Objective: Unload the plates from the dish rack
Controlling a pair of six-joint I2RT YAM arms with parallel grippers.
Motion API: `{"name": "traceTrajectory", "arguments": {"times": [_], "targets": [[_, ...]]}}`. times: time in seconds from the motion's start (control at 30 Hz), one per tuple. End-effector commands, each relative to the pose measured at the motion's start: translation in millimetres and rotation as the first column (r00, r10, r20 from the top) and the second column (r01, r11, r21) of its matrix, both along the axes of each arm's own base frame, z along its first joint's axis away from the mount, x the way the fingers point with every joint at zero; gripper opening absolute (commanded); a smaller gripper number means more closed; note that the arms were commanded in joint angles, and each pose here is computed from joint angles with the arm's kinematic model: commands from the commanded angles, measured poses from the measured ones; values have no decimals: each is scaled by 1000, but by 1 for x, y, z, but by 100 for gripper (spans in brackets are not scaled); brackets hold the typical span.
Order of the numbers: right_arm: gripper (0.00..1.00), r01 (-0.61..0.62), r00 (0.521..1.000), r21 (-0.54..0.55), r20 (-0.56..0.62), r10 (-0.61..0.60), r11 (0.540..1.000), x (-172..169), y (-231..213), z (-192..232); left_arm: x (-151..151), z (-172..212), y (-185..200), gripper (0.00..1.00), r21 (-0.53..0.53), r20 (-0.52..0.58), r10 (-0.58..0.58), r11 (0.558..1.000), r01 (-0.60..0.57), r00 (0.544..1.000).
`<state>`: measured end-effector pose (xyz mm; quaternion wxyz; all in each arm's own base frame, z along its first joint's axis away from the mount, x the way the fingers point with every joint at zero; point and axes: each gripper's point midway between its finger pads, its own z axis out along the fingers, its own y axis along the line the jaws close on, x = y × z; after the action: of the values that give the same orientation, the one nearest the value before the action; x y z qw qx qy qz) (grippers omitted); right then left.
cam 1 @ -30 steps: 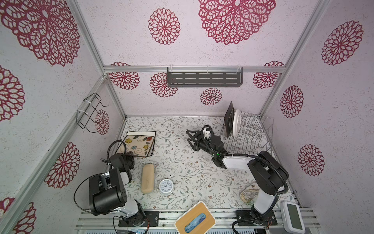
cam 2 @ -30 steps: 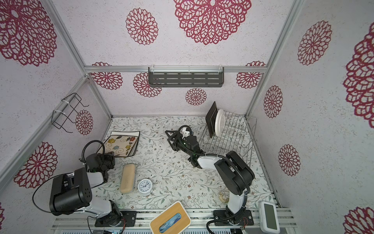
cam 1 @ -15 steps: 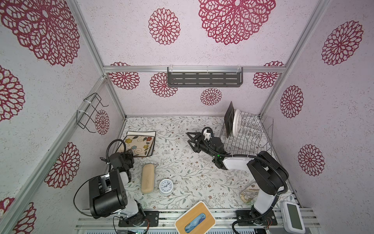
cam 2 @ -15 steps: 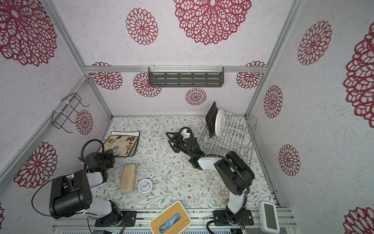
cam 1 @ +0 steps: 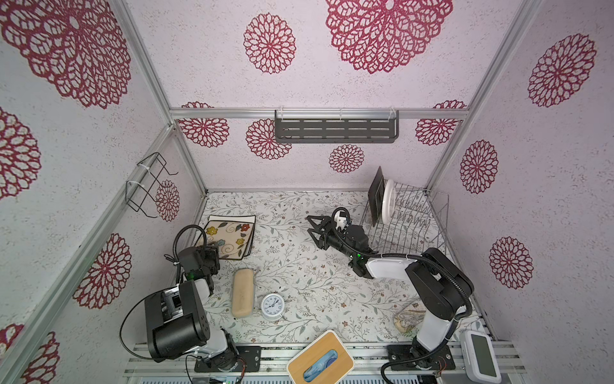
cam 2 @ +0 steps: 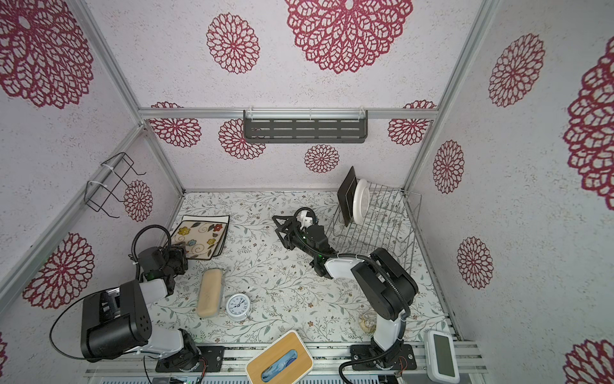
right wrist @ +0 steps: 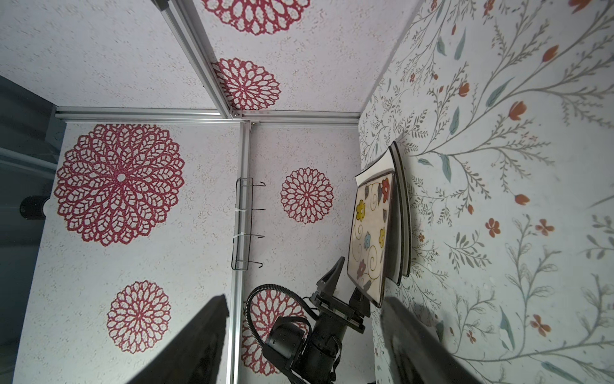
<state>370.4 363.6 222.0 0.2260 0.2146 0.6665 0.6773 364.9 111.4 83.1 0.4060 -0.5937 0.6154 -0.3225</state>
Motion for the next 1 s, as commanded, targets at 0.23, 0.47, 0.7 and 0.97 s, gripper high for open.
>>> {"name": "traceTrajectory", "arguments": {"times": [0.23,0.47,0.7,0.97], "targets": [[75,-3,999,52,43,1,999,-5,-1,18,21,23,-9,73,37,33,-68,997,67,997],[75,-3,999,55,42,0,998,-4,-1,18,26,21,-14,79,39,-7,-84,996,84,996],[75,-6,999,56,44,4,998,-4,0,19,27,21,-13,86,44,-28,-82,996,83,996],[75,-8,999,56,44,6,998,-4,1,19,30,18,-13,92,43,-60,-99,994,102,993]]}}
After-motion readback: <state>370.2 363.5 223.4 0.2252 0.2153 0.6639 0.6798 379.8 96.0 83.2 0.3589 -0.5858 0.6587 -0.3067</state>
